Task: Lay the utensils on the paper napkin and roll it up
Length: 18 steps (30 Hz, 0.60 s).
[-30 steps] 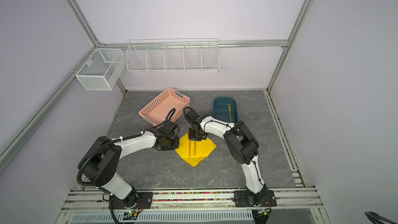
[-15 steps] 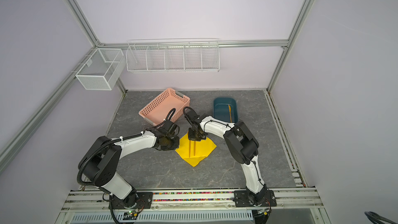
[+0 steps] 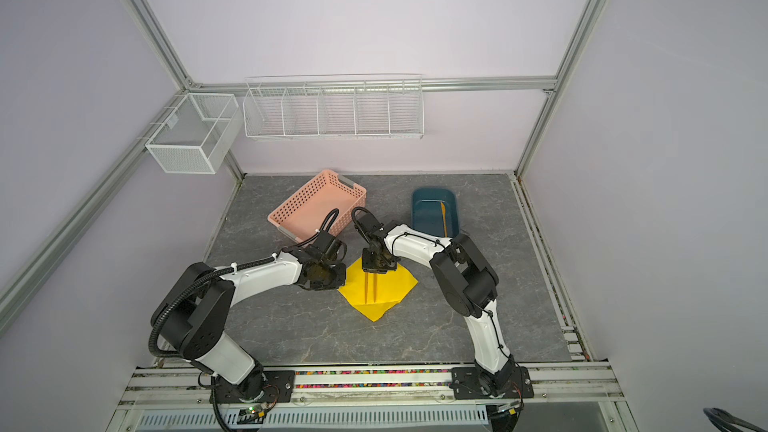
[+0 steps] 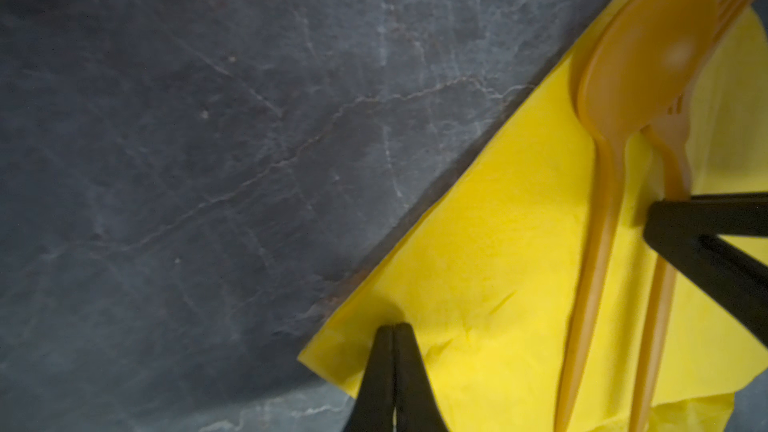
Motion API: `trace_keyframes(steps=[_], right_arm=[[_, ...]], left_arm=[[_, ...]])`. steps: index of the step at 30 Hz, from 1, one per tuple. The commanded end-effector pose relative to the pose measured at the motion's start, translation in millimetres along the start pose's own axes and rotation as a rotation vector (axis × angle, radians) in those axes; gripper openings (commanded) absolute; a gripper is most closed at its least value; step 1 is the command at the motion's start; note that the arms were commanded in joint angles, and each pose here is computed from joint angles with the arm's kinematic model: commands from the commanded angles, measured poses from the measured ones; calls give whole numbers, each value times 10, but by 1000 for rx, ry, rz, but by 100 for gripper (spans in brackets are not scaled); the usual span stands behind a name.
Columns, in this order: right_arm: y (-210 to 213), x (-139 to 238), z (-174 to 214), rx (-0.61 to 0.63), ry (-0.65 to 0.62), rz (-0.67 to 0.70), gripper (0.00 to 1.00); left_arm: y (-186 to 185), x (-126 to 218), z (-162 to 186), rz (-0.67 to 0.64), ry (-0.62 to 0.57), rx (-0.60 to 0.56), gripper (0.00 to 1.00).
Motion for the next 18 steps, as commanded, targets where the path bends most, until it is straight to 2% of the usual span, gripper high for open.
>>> trace_keyframes(steps=[1, 18], right_arm=[[-1, -30, 47, -13, 27, 18, 11], [2, -41, 70, -38, 39, 16, 14]], left_arm=[[55, -56, 16, -33, 18, 14, 0], [46, -57, 3, -32, 17, 17, 0]])
Point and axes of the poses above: each gripper's point midway between its finger pads, its own x axis back along the fingers, its own y axis along the line the jaws close on, z = x × y, the point moved 6 cm from there along x, back along the fingers, and after that the axes turned 1 degree about -x, right-handed, at the moved point
